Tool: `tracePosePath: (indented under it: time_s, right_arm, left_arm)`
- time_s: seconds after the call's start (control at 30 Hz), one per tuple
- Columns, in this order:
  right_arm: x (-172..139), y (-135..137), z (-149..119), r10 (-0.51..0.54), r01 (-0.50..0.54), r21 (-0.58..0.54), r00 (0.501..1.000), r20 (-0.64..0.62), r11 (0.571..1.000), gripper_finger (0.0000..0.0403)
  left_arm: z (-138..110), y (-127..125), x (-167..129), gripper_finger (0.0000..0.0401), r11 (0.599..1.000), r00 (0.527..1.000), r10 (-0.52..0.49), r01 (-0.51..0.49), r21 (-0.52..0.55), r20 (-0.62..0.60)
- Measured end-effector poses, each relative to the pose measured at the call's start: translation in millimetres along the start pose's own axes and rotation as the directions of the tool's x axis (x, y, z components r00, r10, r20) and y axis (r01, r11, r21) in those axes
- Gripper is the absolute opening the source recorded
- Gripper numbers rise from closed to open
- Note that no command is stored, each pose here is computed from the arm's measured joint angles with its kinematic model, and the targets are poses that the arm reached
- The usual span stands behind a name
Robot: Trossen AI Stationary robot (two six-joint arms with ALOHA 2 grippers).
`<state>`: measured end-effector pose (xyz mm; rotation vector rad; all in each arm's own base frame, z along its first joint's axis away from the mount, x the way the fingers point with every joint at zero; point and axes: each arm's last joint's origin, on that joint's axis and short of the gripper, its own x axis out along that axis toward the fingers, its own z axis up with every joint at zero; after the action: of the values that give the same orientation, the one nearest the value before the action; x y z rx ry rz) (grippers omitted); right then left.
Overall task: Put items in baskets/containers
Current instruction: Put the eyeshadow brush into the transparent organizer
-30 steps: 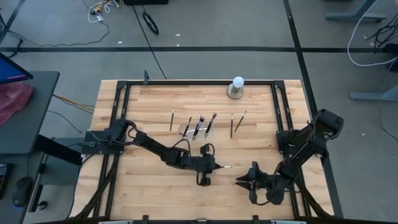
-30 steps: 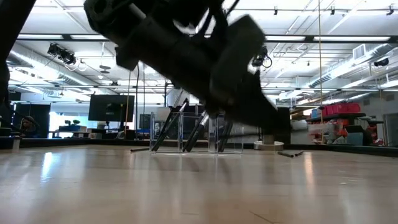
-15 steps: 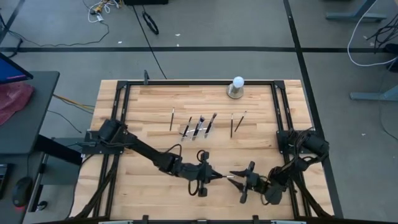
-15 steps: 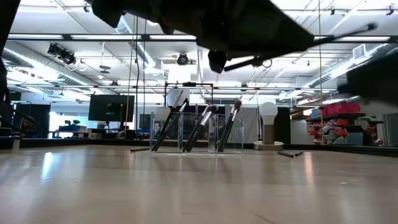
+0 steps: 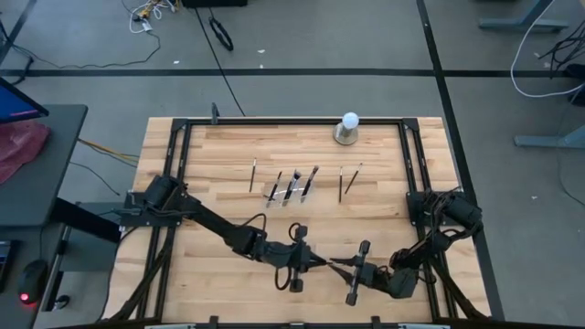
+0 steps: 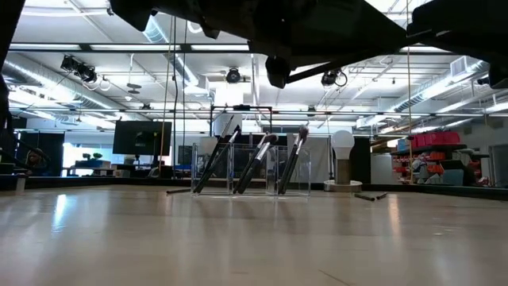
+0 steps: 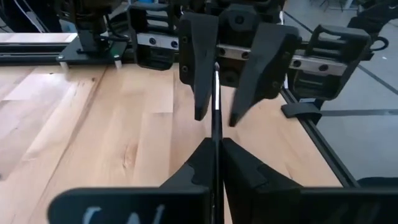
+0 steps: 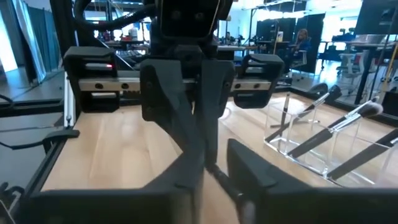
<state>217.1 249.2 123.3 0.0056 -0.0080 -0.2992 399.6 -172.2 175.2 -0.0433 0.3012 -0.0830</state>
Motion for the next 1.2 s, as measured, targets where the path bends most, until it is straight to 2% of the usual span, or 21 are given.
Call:
tracePosePath:
  time_s: [0.17, 0.47, 0.67, 0.77, 0.97, 1.07, 1.2]
  right_arm:
    - [-0.9, 0.7, -1.9, 0.018, -0.018, -0.009, 1.0, -0.008, 1.0, 0.0016]
    - [-3.2, 1.1, -4.3, 0.008, -0.008, -0.001, 1.0, -0.021, 1.0, 0.0009]
    - [-4.7, -1.8, 17.9, -0.006, 0.007, 0.043, 1.0, -0.021, 0.999, 0.0008]
    - [-2.1, -6.9, 33.0, 0.012, -0.009, 0.087, 0.999, -0.043, 0.996, 0.0008]
    - [13.4, -26.1, 36.0, 0.116, -0.073, 0.191, 0.968, -0.222, 0.979, 0.0008]
    - [24.1, -32.0, 32.6, 0.154, -0.095, 0.213, 0.948, -0.278, 0.972, 0.0008]
    - [34.9, -36.9, 32.5, 0.177, -0.108, 0.235, 0.938, -0.297, 0.966, 0.0008]
  left_arm:
    - [-0.4, -0.2, 0.0, 0.0023, 1.0, 1.0, -0.002, 0.002, 0.006, -0.004]
    - [0.8, 1.9, 0.5, 0.004, 1.0, 1.0, 0.017, -0.017, 0.014, 0.007]
    - [4.9, -0.4, -3.4, 0.0106, 0.995, 1.0, -0.009, 0.01, 0.097, -0.011]
    - [-3.7, -2.0, -4.6, 0.015, 0.99, 0.996, -0.011, 0.023, 0.139, -0.084]
    - [-12.4, -0.4, -5.8, 0.021, 0.987, 0.986, 0.012, 0.016, 0.16, -0.168]
    - [-12.2, 0.7, -5.6, 0.0213, 0.987, 0.986, 0.031, -0.004, 0.159, -0.166]
    - [-12.9, 1.0, -5.8, 0.0188, 0.986, 0.984, 0.045, -0.016, 0.165, -0.17]
